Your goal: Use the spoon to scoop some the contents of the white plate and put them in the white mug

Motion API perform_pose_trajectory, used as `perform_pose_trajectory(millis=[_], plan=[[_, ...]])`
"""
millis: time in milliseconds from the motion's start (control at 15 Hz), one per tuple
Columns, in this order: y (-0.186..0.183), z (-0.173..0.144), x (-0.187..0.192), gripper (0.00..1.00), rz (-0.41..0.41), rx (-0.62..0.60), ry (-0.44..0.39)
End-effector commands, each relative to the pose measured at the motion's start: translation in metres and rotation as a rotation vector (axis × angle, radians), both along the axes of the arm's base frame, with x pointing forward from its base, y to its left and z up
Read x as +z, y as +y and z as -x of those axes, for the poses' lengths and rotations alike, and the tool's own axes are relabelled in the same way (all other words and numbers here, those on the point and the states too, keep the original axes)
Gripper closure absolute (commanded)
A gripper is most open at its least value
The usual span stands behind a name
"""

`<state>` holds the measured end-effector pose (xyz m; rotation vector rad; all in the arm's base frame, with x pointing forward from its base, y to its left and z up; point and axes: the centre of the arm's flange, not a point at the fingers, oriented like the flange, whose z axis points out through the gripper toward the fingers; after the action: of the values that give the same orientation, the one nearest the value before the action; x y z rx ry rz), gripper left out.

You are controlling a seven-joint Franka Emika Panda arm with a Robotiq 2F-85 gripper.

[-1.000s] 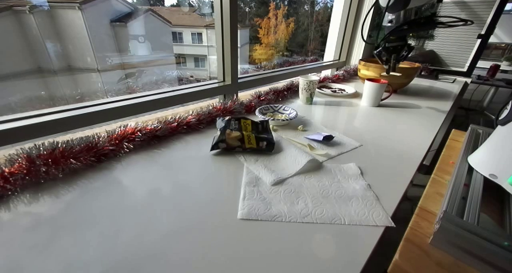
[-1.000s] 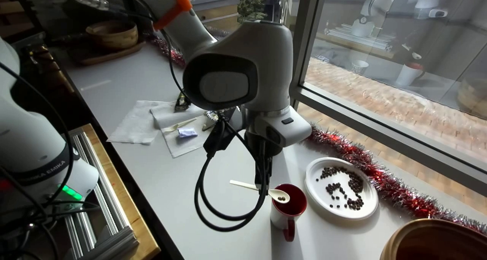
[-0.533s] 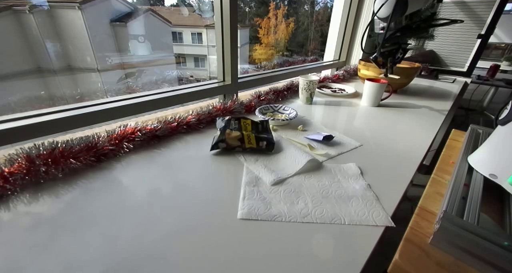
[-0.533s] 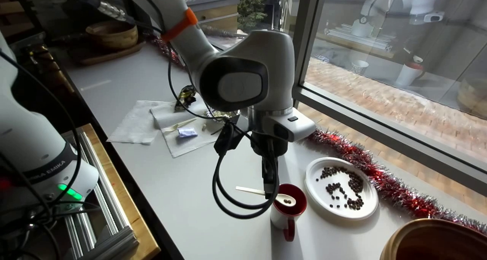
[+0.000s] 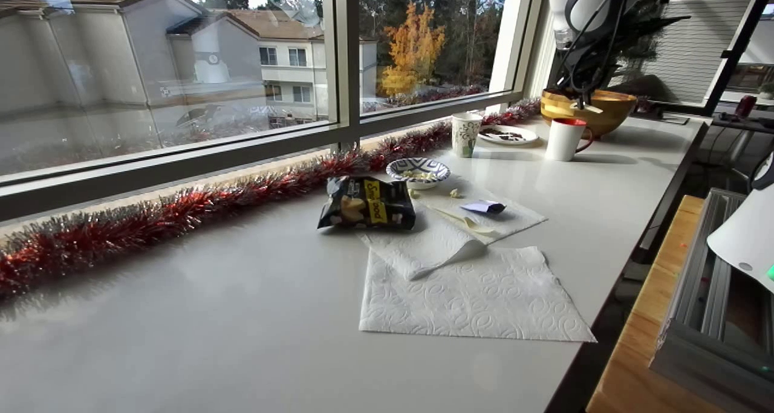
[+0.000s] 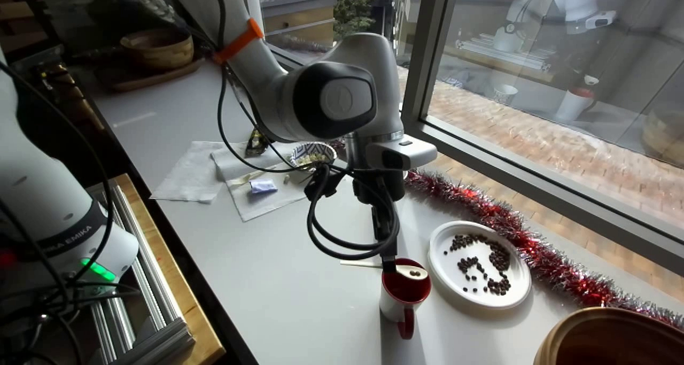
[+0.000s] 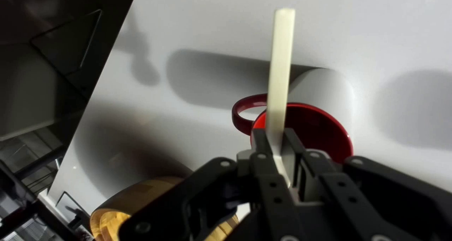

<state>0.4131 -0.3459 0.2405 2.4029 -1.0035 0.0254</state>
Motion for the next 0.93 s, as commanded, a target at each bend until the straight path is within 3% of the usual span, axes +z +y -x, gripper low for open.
perform_pose_trajectory(millis=[0,333,867], plan=[[0.012,-0.001,-0.001,0.96,0.072,0.034,0.021],[0.019,-0.002,-0.006,0.96,0.159,0.111,0.052],[0.036,0.006,-0.01,0.96,0.295,0.259,0.196]])
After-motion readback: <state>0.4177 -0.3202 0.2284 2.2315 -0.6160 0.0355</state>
